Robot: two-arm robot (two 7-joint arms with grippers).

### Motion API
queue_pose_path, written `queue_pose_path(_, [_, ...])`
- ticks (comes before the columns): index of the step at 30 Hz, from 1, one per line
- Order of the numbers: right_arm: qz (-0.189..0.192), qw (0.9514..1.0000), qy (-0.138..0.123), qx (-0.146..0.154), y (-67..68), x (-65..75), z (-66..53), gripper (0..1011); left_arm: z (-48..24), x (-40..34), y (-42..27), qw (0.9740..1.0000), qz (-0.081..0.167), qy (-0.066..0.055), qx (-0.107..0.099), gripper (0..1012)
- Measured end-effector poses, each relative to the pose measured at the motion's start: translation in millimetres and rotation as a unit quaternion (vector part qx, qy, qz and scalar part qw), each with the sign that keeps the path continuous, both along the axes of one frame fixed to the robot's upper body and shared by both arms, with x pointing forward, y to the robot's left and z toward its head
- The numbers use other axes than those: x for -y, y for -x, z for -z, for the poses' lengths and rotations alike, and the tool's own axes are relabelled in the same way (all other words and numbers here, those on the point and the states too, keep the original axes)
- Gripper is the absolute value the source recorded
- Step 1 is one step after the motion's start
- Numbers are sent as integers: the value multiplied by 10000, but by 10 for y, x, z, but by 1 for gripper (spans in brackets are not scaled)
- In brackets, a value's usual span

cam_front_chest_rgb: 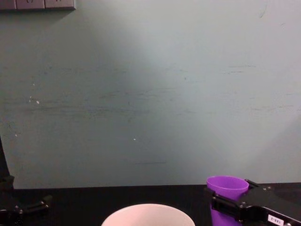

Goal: Pick up the cup and pour the mung beans from the cup into the bowl.

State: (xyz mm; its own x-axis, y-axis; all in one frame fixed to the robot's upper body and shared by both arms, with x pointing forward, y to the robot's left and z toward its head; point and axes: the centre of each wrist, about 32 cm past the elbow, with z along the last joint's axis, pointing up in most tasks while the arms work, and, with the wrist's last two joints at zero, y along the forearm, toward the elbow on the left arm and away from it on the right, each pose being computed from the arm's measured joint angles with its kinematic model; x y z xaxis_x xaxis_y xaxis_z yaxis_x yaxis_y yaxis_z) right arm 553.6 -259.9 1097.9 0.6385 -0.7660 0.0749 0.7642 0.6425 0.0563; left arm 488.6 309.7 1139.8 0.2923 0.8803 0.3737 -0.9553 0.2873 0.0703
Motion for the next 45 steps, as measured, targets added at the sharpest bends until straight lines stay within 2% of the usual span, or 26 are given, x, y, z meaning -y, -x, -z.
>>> queue_pose_path(18, [-114,9998,119,-102,5,-38,33,751,0,0,0,10000,0,0,0,1000])
queue_pose_path(45, [-299,9995,22,-139,6,-2,72,752,0,0,0,10000,0,0,0,1000])
